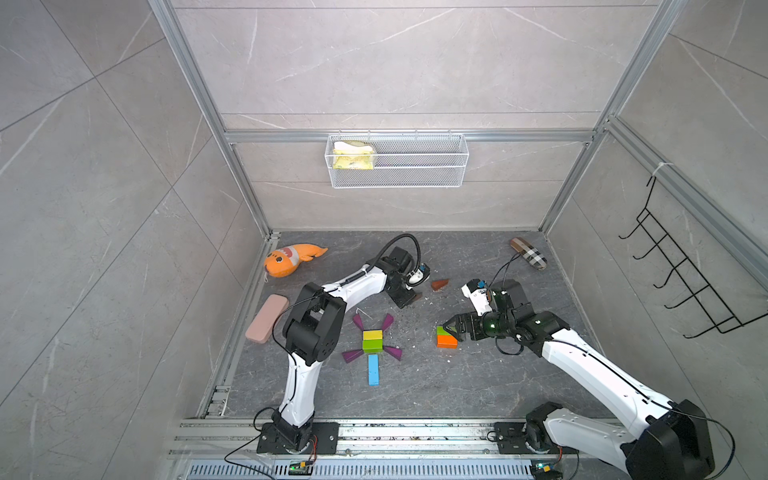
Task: Assemble a small pinwheel with building blocks
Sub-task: Pick up the building block from the center of the board, then assemble the building block at the center of the board.
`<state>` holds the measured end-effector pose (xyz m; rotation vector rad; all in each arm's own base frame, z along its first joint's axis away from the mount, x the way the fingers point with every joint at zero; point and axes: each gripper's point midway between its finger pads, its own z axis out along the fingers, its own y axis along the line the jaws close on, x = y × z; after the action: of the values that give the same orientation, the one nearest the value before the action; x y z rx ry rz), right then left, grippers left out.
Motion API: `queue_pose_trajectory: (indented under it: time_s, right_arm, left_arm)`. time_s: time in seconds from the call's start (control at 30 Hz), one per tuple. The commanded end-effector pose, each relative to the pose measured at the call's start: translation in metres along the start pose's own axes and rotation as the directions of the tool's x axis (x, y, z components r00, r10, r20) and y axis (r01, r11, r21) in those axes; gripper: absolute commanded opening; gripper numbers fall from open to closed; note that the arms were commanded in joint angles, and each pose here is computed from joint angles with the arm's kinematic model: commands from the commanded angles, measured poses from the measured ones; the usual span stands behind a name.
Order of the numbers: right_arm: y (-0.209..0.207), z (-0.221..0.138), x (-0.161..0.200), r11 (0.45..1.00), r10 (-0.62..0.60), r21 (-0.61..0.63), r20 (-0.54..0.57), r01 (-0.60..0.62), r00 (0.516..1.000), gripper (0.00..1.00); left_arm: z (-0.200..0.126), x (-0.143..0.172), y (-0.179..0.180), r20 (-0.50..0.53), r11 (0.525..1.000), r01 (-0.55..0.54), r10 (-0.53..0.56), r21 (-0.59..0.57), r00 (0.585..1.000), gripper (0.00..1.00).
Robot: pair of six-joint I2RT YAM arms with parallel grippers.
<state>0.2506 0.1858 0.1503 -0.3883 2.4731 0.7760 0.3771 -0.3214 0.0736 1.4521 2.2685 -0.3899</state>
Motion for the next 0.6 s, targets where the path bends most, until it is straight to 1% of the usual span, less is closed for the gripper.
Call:
queue_pose_trajectory:
  time_s: [0.0,0.03,0.07,0.13,0.2,0.33,0.43,0.57]
  right_arm:
    - [-0.002,-0.005,0.004,1.000,0.027,-0.002,0.043,-0.027,0.999,1.00]
    - [-0.002,-0.005,0.007,0.999,0.036,-0.008,0.048,-0.036,0.998,1.00]
    - [-0.001,-0.005,0.010,0.999,0.046,-0.016,0.052,-0.045,0.998,1.00]
    - [-0.002,-0.007,0.014,0.998,0.062,-0.018,0.053,-0.061,0.997,1.00]
    - [0.000,-0.012,0.015,0.998,0.065,-0.020,0.064,-0.064,0.996,1.00]
    - [0.001,-0.021,0.019,0.996,0.083,-0.020,0.083,-0.081,0.993,1.00]
    - [0.001,-0.017,0.026,0.993,0.114,-0.028,0.057,-0.112,0.992,1.00]
    - [0.004,-0.015,0.028,0.990,0.131,-0.052,0.039,-0.129,0.991,1.00]
  left_arm:
    - [-0.028,-0.036,-0.007,0.169,0.952,-0.301,0.289,0.054,0.942,0.15]
    - [-0.027,-0.032,-0.013,0.168,0.924,-0.373,0.355,0.090,0.920,0.15]
    - [-0.027,-0.028,-0.021,0.176,0.880,-0.460,0.438,0.116,0.882,0.14]
    - [-0.024,-0.025,-0.027,0.189,0.817,-0.566,0.542,0.108,0.819,0.15]
    - [-0.021,-0.027,-0.024,0.184,0.787,-0.611,0.589,0.089,0.787,0.16]
    - [-0.011,-0.020,-0.028,0.121,0.705,-0.698,0.688,0.124,0.716,0.16]
    - [-0.003,-0.020,-0.037,0.120,0.667,-0.731,0.722,0.143,0.682,0.16]
    - [0.007,-0.023,-0.048,0.132,0.635,-0.755,0.744,0.165,0.655,0.16]
